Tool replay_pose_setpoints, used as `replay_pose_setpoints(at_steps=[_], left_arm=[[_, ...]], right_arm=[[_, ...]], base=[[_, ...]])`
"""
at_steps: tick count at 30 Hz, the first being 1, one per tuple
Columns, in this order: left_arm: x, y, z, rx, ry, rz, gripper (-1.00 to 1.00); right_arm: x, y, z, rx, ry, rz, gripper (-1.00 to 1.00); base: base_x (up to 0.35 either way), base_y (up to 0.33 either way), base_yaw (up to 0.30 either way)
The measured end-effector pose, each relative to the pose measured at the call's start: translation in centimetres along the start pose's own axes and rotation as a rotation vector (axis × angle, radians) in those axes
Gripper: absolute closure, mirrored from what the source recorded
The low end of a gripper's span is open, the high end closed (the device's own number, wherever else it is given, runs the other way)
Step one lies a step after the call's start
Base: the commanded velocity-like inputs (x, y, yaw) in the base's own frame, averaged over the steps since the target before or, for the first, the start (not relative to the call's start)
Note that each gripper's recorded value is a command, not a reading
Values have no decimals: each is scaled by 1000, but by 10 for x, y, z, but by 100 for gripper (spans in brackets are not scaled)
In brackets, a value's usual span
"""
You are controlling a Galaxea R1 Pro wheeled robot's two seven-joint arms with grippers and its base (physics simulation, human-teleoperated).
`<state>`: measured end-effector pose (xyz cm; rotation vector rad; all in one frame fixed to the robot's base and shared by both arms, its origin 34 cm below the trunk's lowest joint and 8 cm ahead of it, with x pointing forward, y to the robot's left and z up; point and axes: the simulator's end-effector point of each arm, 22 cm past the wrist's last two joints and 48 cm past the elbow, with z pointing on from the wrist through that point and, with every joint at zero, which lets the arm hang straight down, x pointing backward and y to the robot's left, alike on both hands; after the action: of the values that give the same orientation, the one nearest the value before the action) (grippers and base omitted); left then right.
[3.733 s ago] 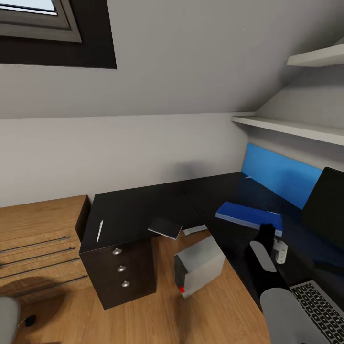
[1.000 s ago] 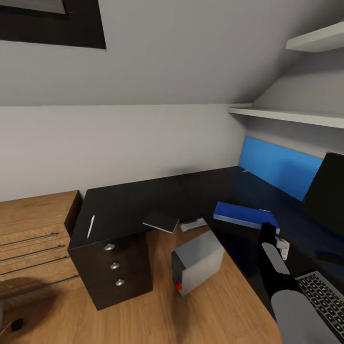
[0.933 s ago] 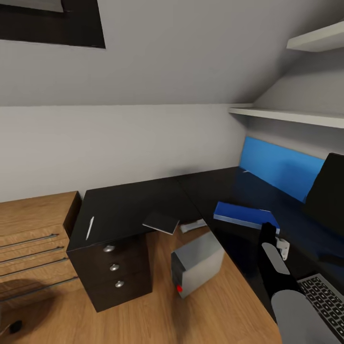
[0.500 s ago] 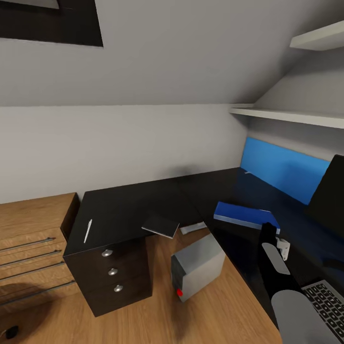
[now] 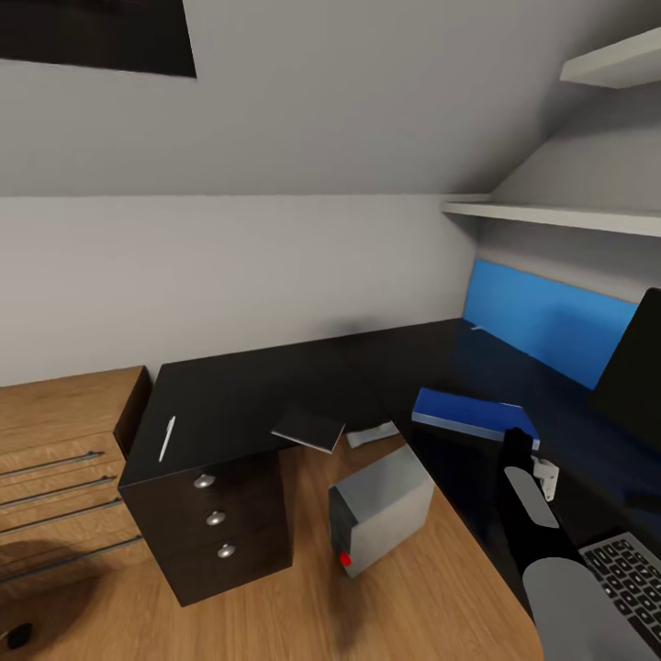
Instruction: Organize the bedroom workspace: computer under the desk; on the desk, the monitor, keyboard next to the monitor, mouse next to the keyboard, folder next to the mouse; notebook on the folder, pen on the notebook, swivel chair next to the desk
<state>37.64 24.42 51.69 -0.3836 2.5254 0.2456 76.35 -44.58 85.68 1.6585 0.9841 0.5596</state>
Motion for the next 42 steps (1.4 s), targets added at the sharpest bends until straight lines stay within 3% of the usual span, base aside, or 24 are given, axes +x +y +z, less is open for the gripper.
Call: replay_pose_setpoints(at_steps=[20, 42], left_arm=[[20, -1, 27, -6, 2, -3, -100], [20, -3, 27, 0, 1, -1, -100]], right_arm=[[3, -32, 9, 1, 1, 0, 100], [2, -32, 10, 2, 0, -2, 100]], base=[[0, 0, 0], [0, 0, 0]])
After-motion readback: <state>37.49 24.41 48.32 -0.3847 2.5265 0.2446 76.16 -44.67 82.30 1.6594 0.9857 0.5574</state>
